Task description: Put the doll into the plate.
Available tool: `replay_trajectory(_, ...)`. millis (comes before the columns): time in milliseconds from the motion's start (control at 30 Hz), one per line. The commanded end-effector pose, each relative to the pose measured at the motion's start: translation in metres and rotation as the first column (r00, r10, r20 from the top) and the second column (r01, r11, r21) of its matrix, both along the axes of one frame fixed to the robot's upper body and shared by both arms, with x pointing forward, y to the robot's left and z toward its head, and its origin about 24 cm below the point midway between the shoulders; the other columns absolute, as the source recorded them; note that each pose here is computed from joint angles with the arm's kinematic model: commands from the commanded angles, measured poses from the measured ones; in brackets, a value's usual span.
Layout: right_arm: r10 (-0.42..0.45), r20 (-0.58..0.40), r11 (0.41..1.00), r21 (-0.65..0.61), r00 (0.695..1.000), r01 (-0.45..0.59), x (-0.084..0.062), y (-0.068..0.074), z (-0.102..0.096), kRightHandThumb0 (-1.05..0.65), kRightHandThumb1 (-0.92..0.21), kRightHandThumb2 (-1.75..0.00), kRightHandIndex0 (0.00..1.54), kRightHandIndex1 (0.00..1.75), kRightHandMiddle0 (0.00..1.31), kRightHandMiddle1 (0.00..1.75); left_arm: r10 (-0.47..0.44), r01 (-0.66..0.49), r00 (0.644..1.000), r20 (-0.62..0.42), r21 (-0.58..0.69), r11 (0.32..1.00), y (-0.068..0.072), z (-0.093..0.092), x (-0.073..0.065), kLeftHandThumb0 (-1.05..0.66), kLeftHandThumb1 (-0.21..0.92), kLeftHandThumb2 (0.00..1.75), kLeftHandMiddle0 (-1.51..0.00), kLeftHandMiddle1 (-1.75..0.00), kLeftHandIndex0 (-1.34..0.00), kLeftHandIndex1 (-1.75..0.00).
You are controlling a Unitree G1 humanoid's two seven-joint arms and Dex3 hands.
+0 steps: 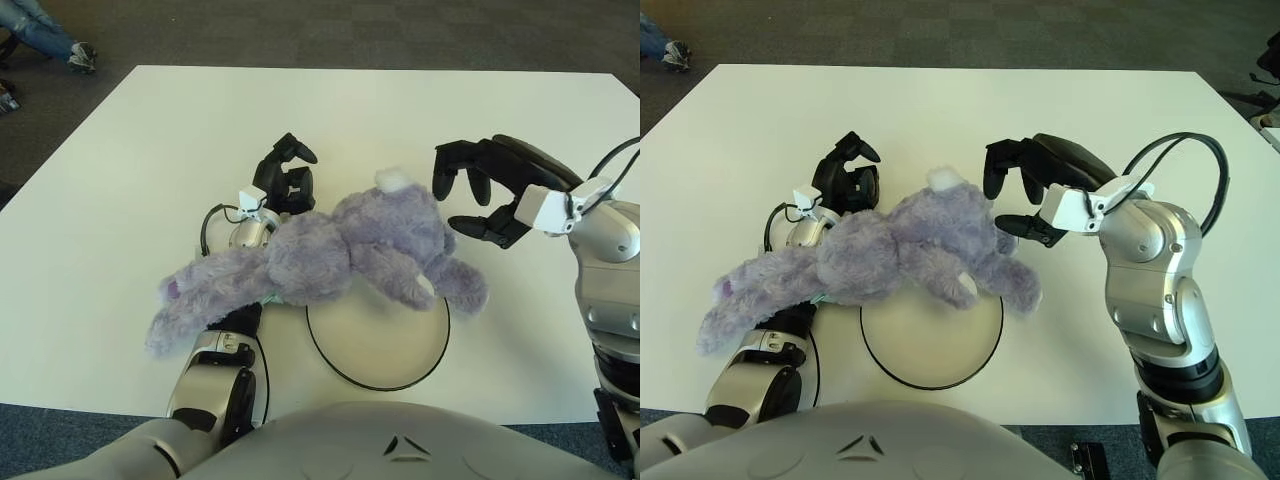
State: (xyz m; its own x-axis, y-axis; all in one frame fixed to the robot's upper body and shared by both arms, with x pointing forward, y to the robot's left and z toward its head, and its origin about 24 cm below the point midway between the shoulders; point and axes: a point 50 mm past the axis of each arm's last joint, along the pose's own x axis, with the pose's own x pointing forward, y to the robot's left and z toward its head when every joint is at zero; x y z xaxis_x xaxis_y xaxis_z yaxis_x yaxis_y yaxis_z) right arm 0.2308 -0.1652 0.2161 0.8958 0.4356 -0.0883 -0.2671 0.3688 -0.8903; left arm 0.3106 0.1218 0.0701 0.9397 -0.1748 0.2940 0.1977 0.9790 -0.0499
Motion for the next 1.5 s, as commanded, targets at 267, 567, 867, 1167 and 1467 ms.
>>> replay_trajectory(267, 0.041, -0.088, 0.999, 0.009, 0.995, -0.04, -0.011, -0.015, 0.014, -0.01, -0.13, -1.43, 0.78, 1.71, 0.68, 1.44, 0.008, -0.008, 1.0, -0.013, -0.007, 1.0, 0.003, -0.002, 0.0, -0.46, 0.38, 1.24, -1.23, -1.75, -0.56, -1.75)
replay_trajectory(567, 0.021, -0.154, 1.0, 0.007, 0.988, -0.021, -0.013, -0.022, 0.017, -0.01, -0.17, -1.36, 0.78, 1.63, 0.63, 1.48, 0.01, -0.01, 1.0, -0.015, 0.003, 1.0, 0.004, -0.002, 0.0, -0.46, 0.39, 1.23, -1.22, -1.75, -0.56, -1.75)
replay_trajectory(867, -0.002, -0.067, 1.0, -0.003, 0.998, 0.002, 0.019, -0.018, 0.007, -0.01, -0.28, -1.22, 0.57, 1.59, 0.72, 1.49, 0.008, -0.007, 1.0, -0.02, 0.006, 1.0, 0.005, -0.003, -0.001, -0.45, 0.4, 1.21, -1.21, -1.75, -0.55, -1.75)
replay_trajectory(1167, 0.016, -0.01, 0.996, 0.09, 1.0, -0.015, 0.019, -0.01, -0.002, -0.01, -0.29, -1.21, 0.54, 1.59, 0.74, 1.47, 0.006, -0.006, 1.0, -0.017, 0.0, 1.0, 0.004, -0.002, -0.002, -0.45, 0.42, 1.19, -1.19, -1.75, -0.53, -1.75)
replay_trajectory(1467, 0.029, -0.067, 0.993, 0.118, 0.997, -0.021, 0.029, -0.006, -0.009, -0.01, -0.41, -1.08, 0.49, 1.53, 0.62, 1.57, 0.002, -0.002, 1.0, -0.024, -0.01, 1.0, 0.003, -0.002, -0.002, -0.45, 0.42, 1.19, -1.18, -1.75, -0.53, -1.75)
